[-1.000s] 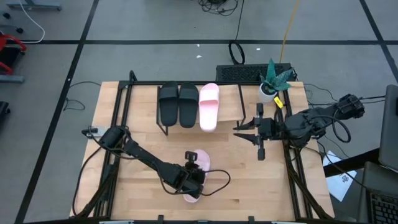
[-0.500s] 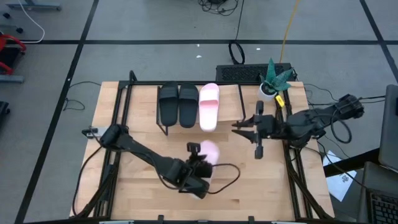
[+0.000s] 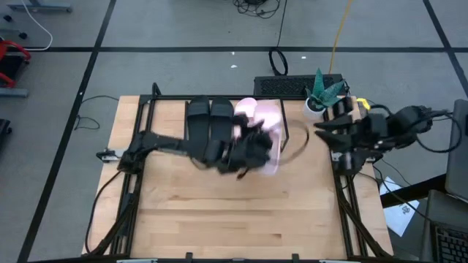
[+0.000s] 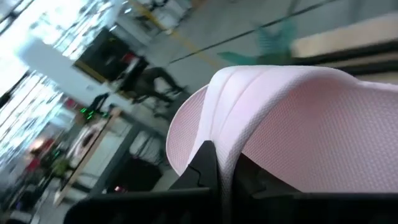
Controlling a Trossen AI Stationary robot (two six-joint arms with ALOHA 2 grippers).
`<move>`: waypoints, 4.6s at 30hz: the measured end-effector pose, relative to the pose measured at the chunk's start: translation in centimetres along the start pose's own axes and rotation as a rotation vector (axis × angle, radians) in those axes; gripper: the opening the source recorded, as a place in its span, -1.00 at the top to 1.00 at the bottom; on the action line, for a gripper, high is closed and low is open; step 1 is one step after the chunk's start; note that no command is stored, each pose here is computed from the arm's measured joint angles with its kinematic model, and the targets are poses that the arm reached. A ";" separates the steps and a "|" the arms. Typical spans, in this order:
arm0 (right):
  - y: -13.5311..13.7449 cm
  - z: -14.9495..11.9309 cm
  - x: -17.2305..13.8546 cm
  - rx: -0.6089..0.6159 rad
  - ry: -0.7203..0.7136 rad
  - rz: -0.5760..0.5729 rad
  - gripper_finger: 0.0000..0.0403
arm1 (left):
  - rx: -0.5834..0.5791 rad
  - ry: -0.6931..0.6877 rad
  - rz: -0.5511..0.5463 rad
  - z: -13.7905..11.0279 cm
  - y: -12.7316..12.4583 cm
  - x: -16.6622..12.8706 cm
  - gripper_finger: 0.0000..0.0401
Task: Pick and place slides into the shelf
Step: Put the pink slide on the shelf, then adjust the shelf
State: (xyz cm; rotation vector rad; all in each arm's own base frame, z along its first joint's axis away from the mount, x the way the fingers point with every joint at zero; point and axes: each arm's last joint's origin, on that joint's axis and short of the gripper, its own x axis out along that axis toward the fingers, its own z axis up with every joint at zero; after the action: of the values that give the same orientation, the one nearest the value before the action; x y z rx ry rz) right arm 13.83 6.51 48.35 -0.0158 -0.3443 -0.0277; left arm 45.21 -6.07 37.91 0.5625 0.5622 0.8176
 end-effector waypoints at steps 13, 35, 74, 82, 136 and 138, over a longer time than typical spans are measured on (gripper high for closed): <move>-0.8 0.9 -1.1 -0.142 -0.018 -0.044 0.66 | -0.017 0.064 0.002 -2.8 0.1 11.7 1.00; -1.1 0.9 -1.2 -0.236 0.011 -0.129 0.66 | -0.107 0.188 -0.080 -5.6 0.4 14.8 1.00; -1.0 0.6 -1.2 -0.254 0.036 -0.119 0.66 | 0.037 0.278 -0.061 -7.4 -0.9 15.9 1.00; -1.0 0.6 -1.2 -0.254 0.036 -0.119 0.66 | 0.023 0.276 -0.097 -7.4 -0.8 15.9 1.00; -1.0 0.4 -1.2 -0.217 0.055 -0.113 0.66 | -0.081 0.118 -0.117 -3.8 -2.4 11.0 0.36; -1.0 0.4 -1.2 -0.217 0.055 -0.113 0.66 | -0.107 0.086 -0.090 -2.9 -1.8 9.7 0.36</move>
State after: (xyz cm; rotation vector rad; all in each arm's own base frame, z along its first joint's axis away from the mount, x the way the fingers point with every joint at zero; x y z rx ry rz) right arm 12.59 5.56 48.30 -0.2097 -0.2852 -0.1767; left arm 49.62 1.30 32.26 0.4034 0.6142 0.7843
